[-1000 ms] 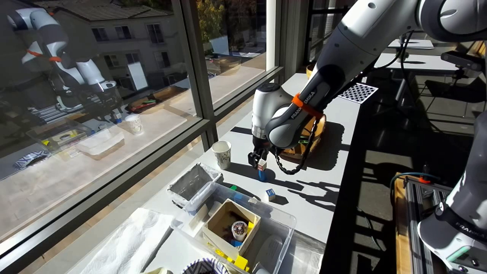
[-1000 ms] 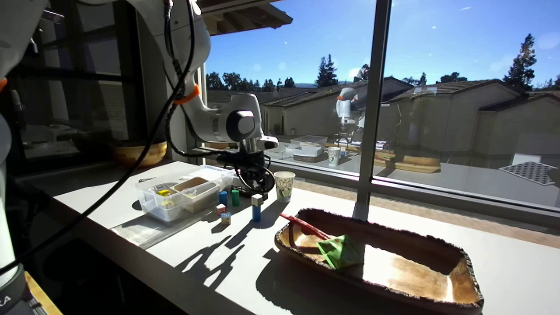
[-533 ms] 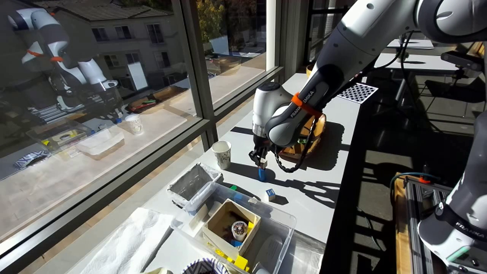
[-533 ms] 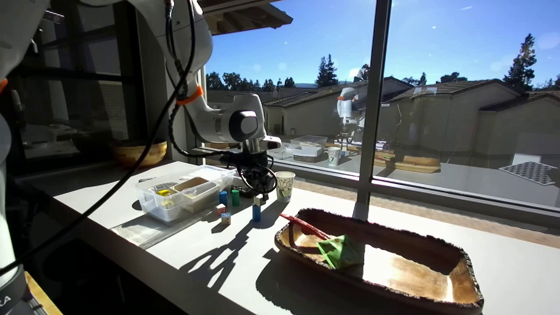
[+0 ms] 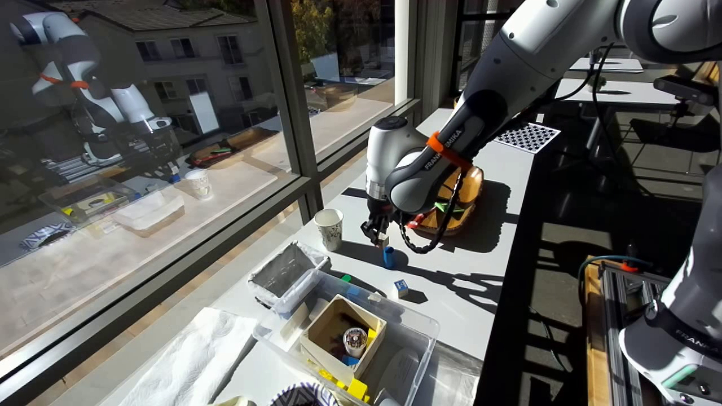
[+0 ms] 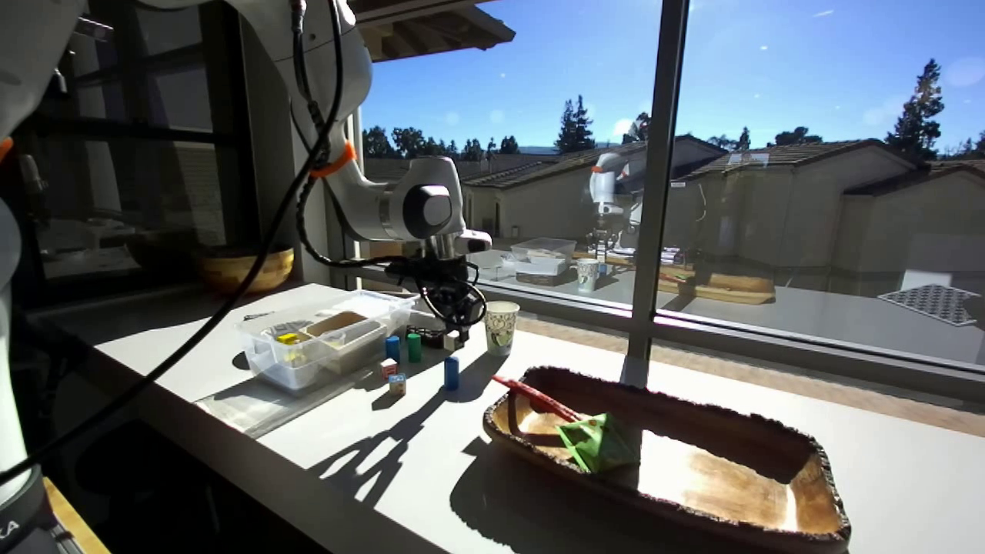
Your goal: Stack two cubes and one blue cylinder together.
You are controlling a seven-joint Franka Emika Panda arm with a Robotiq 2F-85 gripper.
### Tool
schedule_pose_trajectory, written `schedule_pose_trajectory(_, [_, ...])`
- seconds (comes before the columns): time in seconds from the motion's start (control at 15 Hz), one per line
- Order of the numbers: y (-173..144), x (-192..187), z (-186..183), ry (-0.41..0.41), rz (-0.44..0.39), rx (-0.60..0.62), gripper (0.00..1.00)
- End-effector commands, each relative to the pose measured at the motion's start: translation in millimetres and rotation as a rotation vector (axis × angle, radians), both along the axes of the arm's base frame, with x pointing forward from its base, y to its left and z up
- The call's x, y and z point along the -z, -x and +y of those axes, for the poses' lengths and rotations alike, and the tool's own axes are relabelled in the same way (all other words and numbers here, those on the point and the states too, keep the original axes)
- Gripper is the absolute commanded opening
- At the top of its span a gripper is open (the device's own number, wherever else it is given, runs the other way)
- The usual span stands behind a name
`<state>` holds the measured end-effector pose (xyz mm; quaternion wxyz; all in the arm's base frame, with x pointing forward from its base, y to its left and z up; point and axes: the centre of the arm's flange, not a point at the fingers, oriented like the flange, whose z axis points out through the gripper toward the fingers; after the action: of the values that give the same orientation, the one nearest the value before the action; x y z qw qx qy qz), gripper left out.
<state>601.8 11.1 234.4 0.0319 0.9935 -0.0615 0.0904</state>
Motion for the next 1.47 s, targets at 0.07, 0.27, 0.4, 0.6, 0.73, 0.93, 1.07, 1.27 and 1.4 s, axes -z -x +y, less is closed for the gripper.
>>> schedule_pose_trajectory(0.07, [-12.0,9.4,16.4,-0.002,0.045,-0.038,0.09])
schedule_pose_trajectory(0.27, [-16.9,26.8,25.8,-0.011,0.058,-0.073,0.09])
schedule_pose_trajectory(0.4, [-19.4,39.9,32.2,-0.018,0.066,-0.107,0.09])
schedule_pose_trajectory(0.6, [-22.7,55.4,39.4,-0.025,0.086,-0.139,0.09])
schedule_pose_trajectory(0.73, [-25.8,61.3,43.7,-0.020,0.091,-0.152,0.09])
schedule_pose_trajectory(0.93, [-30.8,69.6,46.1,-0.022,0.098,-0.164,0.09])
schedule_pose_trajectory(1.07, [-34.6,75.1,45.8,-0.036,0.100,-0.161,0.09])
schedule_pose_trajectory(1.27, [-37.6,81.2,45.9,-0.045,0.104,-0.145,0.61])
schedule_pose_trajectory(1.4, [-37.8,75.9,45.3,-0.035,0.096,-0.137,0.73])
